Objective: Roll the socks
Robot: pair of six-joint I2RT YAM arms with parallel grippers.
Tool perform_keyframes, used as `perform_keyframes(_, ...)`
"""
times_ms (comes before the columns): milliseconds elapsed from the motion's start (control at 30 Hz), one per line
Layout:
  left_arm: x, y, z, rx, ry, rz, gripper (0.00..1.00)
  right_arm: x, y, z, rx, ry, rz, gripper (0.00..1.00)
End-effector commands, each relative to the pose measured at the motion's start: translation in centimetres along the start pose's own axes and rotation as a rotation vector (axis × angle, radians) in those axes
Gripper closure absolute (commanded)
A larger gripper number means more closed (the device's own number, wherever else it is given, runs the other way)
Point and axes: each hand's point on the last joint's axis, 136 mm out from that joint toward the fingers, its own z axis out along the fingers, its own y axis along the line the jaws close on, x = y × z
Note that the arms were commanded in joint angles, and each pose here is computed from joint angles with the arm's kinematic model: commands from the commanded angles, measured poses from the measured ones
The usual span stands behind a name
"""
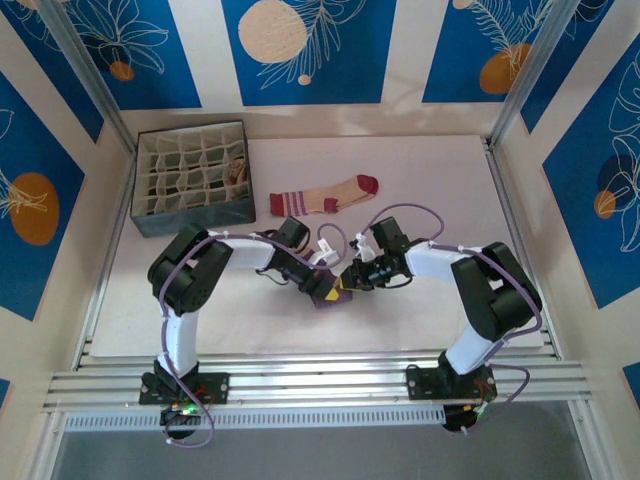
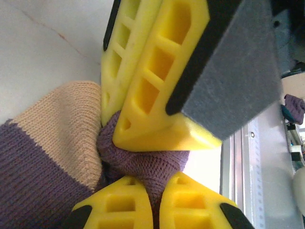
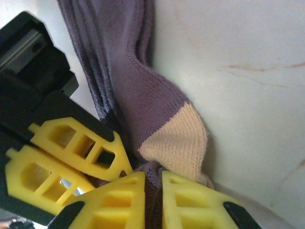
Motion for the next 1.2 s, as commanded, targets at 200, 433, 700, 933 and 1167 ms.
perform_keyframes(200, 2.9, 3.4, 0.5, -0.123, 0.080, -0.085, 0.96, 3.2, -0.1, -0.1, 0.014, 0.090, 0.051, 1.00)
perform_keyframes(433, 0.2, 1.5, 1.0, -0.131, 0.094, 0.108, 0.96, 6.9, -1.5, -2.0, 0.080, 0.058, 0.154, 1.00)
perform_keyframes(700, -0.6, 0.2, 1.2, -0.084, 0.104, 0.172, 1.00, 7.4, -1.6, -4.7, 0.128, -0.084, 0.146, 0.64)
perform_keyframes(933, 0.7, 0.2, 1.2, -0.082, 0.118, 0.133, 1.00, 5.6, 0.1, -6.7, 0.061, -0.221, 0.054, 0.54)
perform_keyframes(1167, 1.1, 0.2, 1.5, -0.062, 0.112, 0.107, 1.00, 4.4, 1.1, -5.3, 0.007, -0.189, -0.013, 0.51)
